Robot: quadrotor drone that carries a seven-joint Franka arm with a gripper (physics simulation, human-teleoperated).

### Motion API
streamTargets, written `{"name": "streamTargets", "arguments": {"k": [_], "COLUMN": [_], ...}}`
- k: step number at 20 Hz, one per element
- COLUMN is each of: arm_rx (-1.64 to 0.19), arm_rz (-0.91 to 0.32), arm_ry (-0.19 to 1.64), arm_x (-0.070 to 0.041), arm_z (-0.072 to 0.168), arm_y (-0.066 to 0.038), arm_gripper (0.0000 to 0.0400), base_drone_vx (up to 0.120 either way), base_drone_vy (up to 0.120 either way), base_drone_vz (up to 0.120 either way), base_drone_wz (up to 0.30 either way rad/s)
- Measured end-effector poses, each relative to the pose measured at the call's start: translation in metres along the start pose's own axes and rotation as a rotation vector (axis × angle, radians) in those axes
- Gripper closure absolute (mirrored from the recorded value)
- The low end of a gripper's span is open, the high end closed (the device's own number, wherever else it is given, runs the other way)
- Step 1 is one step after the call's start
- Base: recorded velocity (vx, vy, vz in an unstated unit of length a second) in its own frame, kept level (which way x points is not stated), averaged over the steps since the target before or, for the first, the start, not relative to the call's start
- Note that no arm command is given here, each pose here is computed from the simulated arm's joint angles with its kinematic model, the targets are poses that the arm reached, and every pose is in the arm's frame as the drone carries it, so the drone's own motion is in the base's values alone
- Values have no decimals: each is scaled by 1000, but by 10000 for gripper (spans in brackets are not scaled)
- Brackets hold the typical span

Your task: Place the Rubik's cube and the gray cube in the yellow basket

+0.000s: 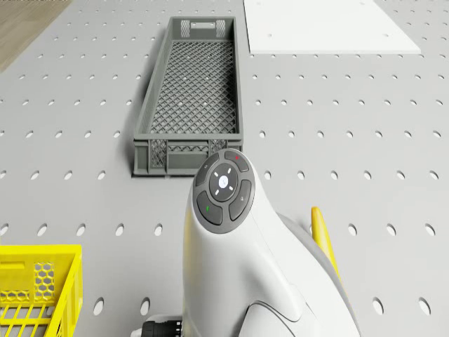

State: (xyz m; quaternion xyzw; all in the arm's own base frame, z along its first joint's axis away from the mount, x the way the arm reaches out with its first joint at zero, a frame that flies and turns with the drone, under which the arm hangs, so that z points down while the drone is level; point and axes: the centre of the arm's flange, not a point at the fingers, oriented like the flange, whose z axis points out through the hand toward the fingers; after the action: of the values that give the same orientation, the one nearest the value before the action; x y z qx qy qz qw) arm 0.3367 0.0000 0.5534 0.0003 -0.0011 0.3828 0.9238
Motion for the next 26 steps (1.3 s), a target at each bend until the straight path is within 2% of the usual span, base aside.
{"name": "streamTargets", "arguments": {"k": [7,9,20,26], "arm_rx": [0,0,0,0], "arm_rz": [0,0,0,0], "arm_ry": [0,0,0,0], "arm_x": [0,0,0,0], "arm_z": [-10,-11,-12,-13], "arm_y": [0,0,0,0], "arm_gripper": [150,150,150,150], "base_drone_vx": [0,0,0,0], "base_drone_vy": [0,0,116,120], "base_drone_vz": [120,20,0,40], "base_drone_wz": [0,0,0,0]}}
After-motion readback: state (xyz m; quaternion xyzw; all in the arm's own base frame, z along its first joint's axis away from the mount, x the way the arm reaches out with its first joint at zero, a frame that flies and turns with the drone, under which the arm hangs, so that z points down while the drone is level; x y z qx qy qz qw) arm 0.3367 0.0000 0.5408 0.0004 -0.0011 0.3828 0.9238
